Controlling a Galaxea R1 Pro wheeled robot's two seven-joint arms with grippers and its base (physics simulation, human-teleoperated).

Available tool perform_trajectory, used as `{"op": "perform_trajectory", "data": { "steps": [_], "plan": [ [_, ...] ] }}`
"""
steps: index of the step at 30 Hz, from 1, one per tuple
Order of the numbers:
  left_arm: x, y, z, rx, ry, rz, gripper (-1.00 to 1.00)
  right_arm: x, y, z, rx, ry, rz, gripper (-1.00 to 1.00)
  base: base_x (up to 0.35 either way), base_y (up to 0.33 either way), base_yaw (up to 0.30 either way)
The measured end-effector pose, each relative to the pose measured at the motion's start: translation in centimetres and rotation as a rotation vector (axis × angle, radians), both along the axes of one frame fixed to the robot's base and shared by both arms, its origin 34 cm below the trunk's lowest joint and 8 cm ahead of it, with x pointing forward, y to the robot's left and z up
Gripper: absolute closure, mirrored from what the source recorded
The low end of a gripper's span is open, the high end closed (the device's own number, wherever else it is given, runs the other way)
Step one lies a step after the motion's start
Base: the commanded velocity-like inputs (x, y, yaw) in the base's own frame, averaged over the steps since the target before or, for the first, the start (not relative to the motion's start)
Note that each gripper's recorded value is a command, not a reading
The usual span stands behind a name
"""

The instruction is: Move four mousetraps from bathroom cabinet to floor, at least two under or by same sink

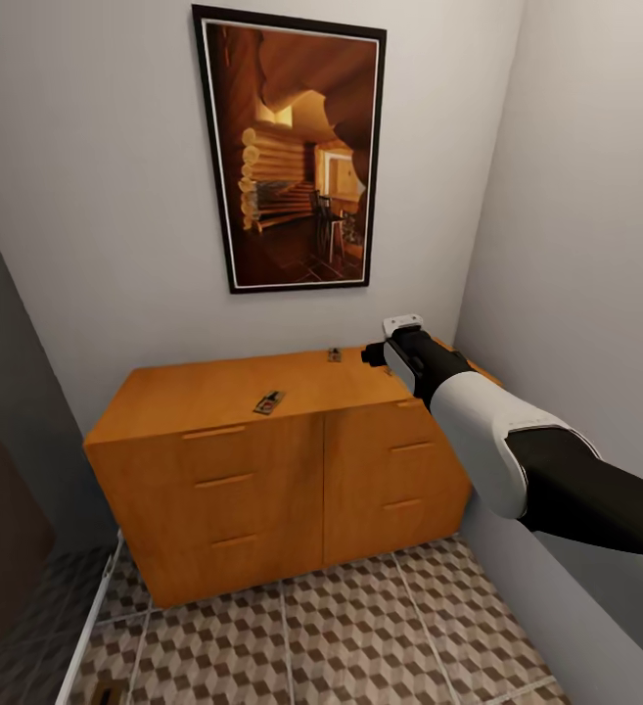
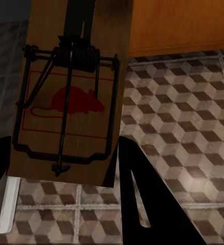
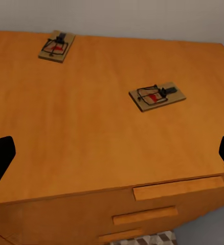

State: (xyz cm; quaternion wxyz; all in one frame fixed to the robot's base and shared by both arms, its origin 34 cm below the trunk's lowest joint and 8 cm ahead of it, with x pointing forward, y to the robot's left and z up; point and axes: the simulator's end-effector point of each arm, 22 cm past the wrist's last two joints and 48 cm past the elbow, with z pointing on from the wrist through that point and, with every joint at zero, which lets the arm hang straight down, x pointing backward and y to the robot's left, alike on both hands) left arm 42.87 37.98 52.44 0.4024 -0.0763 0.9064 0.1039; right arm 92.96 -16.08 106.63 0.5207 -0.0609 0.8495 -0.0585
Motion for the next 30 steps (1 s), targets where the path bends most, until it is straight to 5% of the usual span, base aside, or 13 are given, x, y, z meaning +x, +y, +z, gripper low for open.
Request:
{"op": "perform_trajectory", "data": {
  "steps": [14, 30],
  "plan": [
    [-0.72, -0.15, -0.81, -0.012, 0.047, 0.005, 1.0, 0.01, 0.0, -0.04, 0.0, 0.001, 0.0, -1.0, 0.157, 0.019, 0.0],
    [-0.72, -0.15, -0.8, -0.012, 0.047, 0.005, 1.0, -0.01, 0.0, -0.11, 0.001, 0.002, 0.0, -1.0, 0.192, 0.168, 0.0]
  ]
}}
